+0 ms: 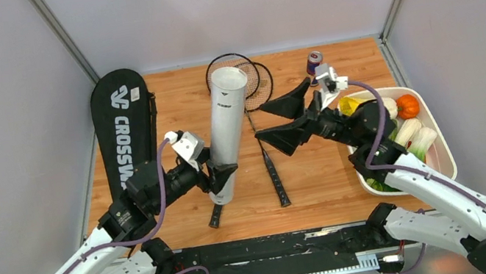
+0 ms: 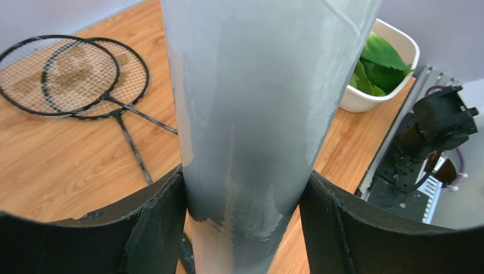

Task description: Pack up the badminton gear

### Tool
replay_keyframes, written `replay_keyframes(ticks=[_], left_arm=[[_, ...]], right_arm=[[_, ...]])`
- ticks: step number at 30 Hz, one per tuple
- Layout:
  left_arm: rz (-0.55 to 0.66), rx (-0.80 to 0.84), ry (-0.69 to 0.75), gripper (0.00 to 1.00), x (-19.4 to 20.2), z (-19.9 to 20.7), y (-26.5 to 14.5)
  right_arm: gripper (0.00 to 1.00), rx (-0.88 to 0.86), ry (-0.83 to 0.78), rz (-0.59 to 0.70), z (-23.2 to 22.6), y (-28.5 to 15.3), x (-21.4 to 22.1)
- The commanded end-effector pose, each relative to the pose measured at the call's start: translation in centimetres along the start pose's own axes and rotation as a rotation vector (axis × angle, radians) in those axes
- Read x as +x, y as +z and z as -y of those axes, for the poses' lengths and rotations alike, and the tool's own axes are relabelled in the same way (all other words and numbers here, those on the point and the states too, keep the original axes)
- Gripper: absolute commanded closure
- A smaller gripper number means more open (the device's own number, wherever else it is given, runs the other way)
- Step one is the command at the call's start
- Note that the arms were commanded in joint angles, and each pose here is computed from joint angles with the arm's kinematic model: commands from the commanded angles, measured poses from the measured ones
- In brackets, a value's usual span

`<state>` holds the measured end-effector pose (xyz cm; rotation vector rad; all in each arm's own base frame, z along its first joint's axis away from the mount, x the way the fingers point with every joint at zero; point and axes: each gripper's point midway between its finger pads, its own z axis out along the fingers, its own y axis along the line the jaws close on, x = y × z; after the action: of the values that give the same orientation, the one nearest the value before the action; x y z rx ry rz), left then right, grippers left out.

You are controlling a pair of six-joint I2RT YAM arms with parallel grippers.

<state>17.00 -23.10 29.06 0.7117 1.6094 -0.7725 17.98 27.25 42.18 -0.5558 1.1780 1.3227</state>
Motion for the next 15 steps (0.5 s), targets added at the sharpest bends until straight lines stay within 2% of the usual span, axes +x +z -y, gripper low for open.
replay_keyframes(ticks=[1,8,11,15], left_arm=[[0.114,0.086,-0.063,0.28,-2.6,1.8,0.6],[0.083,0.135,-0.092,0.25,-1.1,2.6,1.6],[0.069,0.145,-0.09,0.23,-0.5,2.7,1.7],[0.066,0.144,-0.081,0.2,-0.1,2.6,1.5]], right_arm=[[0.05,-0.096,0.035,0.058,-2.2,2.1,-0.7],[0.07,-0.128,0.096,0.014,-2.1,5.4,3.7],[0.14,-0.114,0.118,-0.015,-1.5,6.3,5.1],[0.29,-0.085,0.124,-0.011,-0.7,6.7,5.4]])
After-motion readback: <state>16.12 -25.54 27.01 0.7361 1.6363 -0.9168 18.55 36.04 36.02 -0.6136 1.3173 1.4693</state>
